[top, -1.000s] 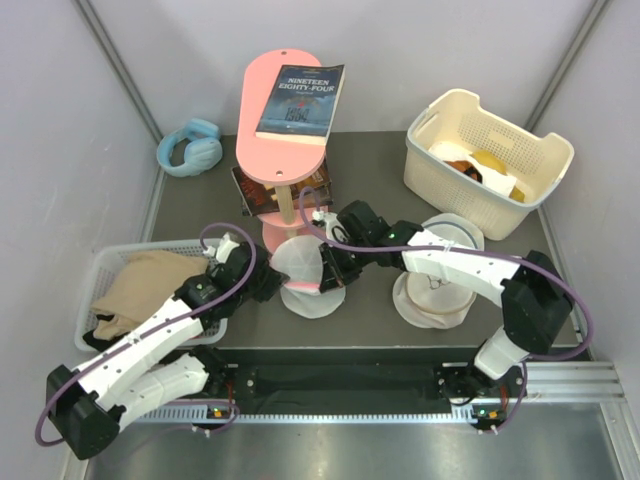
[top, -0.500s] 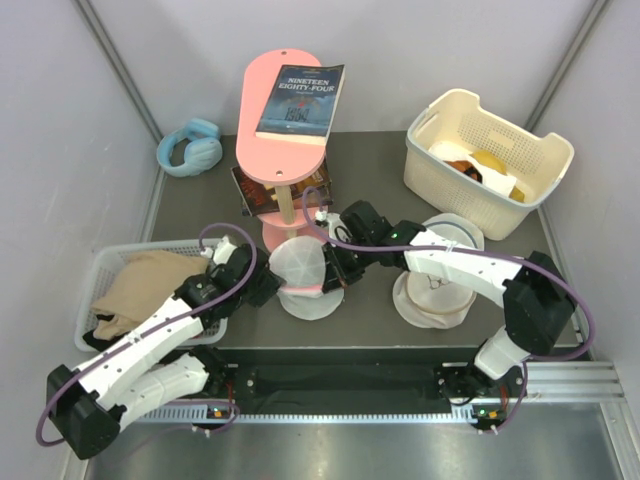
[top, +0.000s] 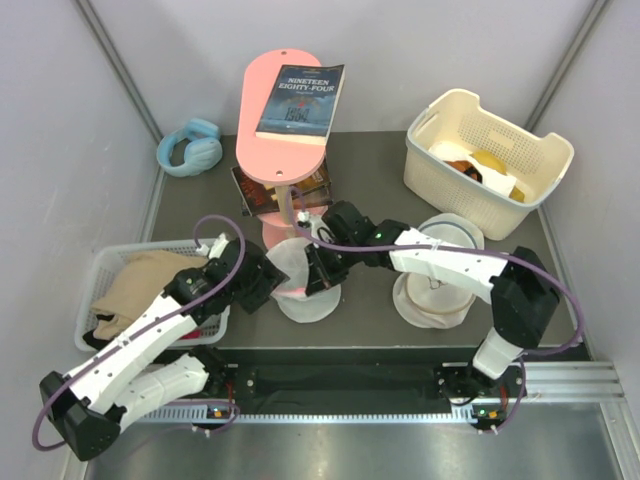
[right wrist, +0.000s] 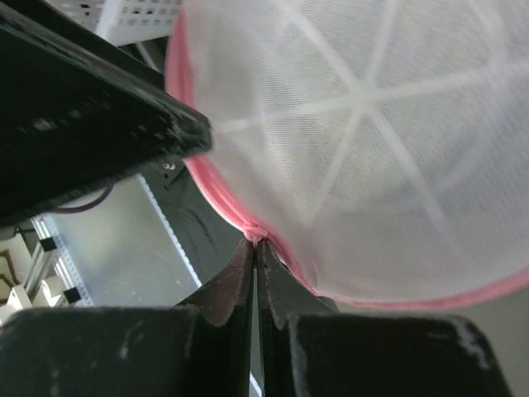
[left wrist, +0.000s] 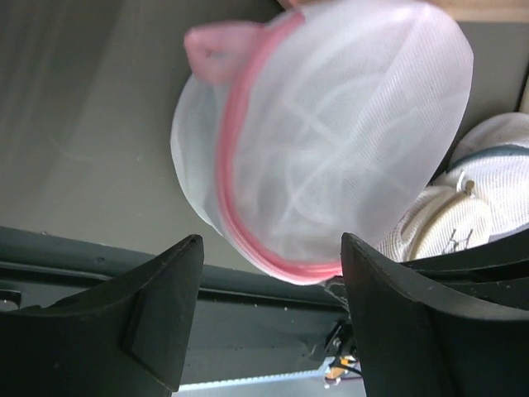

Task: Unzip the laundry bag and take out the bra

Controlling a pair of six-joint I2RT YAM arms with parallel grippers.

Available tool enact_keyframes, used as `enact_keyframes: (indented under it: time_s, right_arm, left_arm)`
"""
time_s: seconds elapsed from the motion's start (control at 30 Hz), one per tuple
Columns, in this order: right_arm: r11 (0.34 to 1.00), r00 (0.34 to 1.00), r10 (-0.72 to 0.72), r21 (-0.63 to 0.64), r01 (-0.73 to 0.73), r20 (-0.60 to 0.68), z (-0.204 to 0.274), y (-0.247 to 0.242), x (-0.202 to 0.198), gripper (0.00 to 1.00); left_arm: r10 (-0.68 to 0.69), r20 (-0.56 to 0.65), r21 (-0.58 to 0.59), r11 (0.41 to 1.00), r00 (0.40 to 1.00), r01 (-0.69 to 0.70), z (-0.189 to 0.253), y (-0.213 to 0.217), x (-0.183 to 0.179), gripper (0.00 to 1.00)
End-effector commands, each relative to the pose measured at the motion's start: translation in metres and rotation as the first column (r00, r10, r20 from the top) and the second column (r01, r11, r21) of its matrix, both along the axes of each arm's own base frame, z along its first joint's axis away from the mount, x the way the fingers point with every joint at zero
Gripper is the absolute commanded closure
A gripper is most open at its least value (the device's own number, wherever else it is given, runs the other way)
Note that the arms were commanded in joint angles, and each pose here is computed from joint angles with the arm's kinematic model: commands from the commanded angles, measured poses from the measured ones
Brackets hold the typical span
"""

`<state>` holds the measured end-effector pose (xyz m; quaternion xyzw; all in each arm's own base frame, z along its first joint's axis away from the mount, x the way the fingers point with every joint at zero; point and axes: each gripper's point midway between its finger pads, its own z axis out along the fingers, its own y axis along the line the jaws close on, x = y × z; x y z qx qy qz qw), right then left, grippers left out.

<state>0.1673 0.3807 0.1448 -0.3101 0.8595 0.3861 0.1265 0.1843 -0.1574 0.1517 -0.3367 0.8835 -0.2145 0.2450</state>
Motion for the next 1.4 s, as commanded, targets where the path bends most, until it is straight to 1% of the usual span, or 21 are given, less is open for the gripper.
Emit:
enact_keyframes:
  time_s: [0.0, 0.03, 0.1, 0.17, 0.2, 0.27, 0.3, 0.4, 0.5, 0.53, 0.6, 0.63, 0.67, 0.7, 0.83, 1.03, 1.07, 1.37]
  right_arm:
    - [0.995, 0.999, 0.012, 0.099, -0.016, 0.033, 0.028, 0.036, -0.001, 1.0]
    - [0.994, 0.999, 0.014, 0.104, -0.017, 0.03, 0.027, 0.039, -0.003, 1.0]
    - [0.993, 1.0, 0.018, 0.118, -0.02, 0.022, 0.029, 0.047, -0.01, 1.0]
    - [0.993, 1.0, 0.02, 0.12, -0.022, 0.021, 0.029, 0.051, -0.016, 1.0]
    - [0.993, 1.0, 0.021, 0.116, -0.023, 0.019, 0.029, 0.054, -0.023, 1.0]
    - [0.994, 1.0, 0.021, 0.107, -0.022, 0.007, 0.027, 0.058, -0.032, 1.0]
    - [0.994, 1.0, 0.03, 0.102, -0.031, 0.006, 0.027, 0.06, -0.04, 1.0]
    - [0.993, 0.999, 0.036, 0.109, -0.038, 0.02, 0.033, 0.065, -0.053, 1.0]
    - [0.994, 0.999, 0.036, 0.106, -0.038, 0.014, 0.033, 0.068, -0.058, 1.0]
    - [0.994, 0.999, 0.041, 0.105, -0.042, 0.013, 0.032, 0.069, -0.059, 1.0]
    - [0.994, 0.999, 0.046, 0.095, -0.047, 0.016, 0.03, 0.069, -0.063, 1.0]
    - [0.994, 0.999, 0.047, 0.093, -0.049, 0.019, 0.03, 0.069, -0.064, 1.0]
    - [0.995, 0.999, 0.048, 0.089, -0.049, 0.02, 0.029, 0.069, -0.064, 1.0]
    - [0.996, 0.999, 0.043, 0.077, -0.044, 0.025, 0.028, 0.067, -0.065, 1.0]
    - [0.998, 0.999, 0.029, 0.048, -0.031, 0.04, 0.026, 0.06, -0.063, 1.0]
    - [1.0, 0.999, -0.001, 0.006, 0.001, 0.047, 0.016, 0.045, -0.06, 1.0]
    - [1.0, 0.998, -0.02, 0.002, 0.02, 0.054, 0.016, 0.042, -0.055, 1.0]
    - [0.991, 0.991, -0.123, -0.049, 0.125, 0.054, -0.001, -0.01, -0.035, 1.0]
  left_arm:
    - [0.004, -0.012, -0.04, 0.999, 1.0, -0.005, 0.006, 0.002, -0.01, 0.28]
    - [0.02, -0.006, -0.021, 1.0, 1.0, -0.02, 0.006, 0.007, -0.009, 0.29]
    - [0.028, -0.002, -0.023, 0.999, 1.0, -0.028, 0.004, 0.011, -0.012, 0.31]
    - [0.029, 0.011, -0.066, 0.997, 1.0, -0.028, 0.005, 0.007, -0.014, 0.32]
    - [0.031, -0.005, -0.065, 0.997, 1.0, -0.031, -0.005, 0.009, -0.017, 0.34]
    - [0.045, 0.005, -0.092, 0.995, 0.999, -0.045, -0.007, 0.01, -0.019, 0.37]
    - [0.053, 0.0, -0.09, 0.995, 0.999, -0.053, -0.014, 0.011, -0.02, 0.39]
    - [0.059, 0.022, -0.095, 0.994, 0.998, -0.056, -0.015, 0.014, -0.02, 0.4]
    - [0.057, 0.036, -0.104, 0.993, 0.998, -0.053, -0.011, 0.014, -0.02, 0.45]
    - [0.054, 0.043, -0.103, 0.993, 0.998, -0.049, -0.01, 0.014, -0.019, 0.55]
    - [0.053, 0.066, -0.098, 0.994, 0.996, -0.046, -0.005, 0.015, -0.017, 0.71]
    - [0.051, 0.072, -0.09, 0.995, 0.996, -0.044, -0.005, 0.016, -0.016, 0.88]
    - [0.048, 0.073, -0.088, 0.995, 0.996, -0.042, -0.005, 0.016, -0.016, 0.95]
    - [0.048, 0.075, -0.088, 0.995, 0.996, -0.042, -0.005, 0.016, -0.015, 1.0]
    - [0.059, 0.084, -0.082, 0.995, 0.995, -0.052, -0.004, 0.02, -0.015, 1.0]
    - [0.097, 0.137, -0.065, 0.994, 0.986, -0.088, 0.002, 0.034, -0.015, 1.0]
    - [0.101, 0.141, -0.061, 0.994, 0.985, -0.093, 0.001, 0.036, -0.016, 1.0]
    - [0.077, 0.127, -0.032, 0.997, 0.989, -0.073, -0.003, 0.038, -0.019, 1.0]
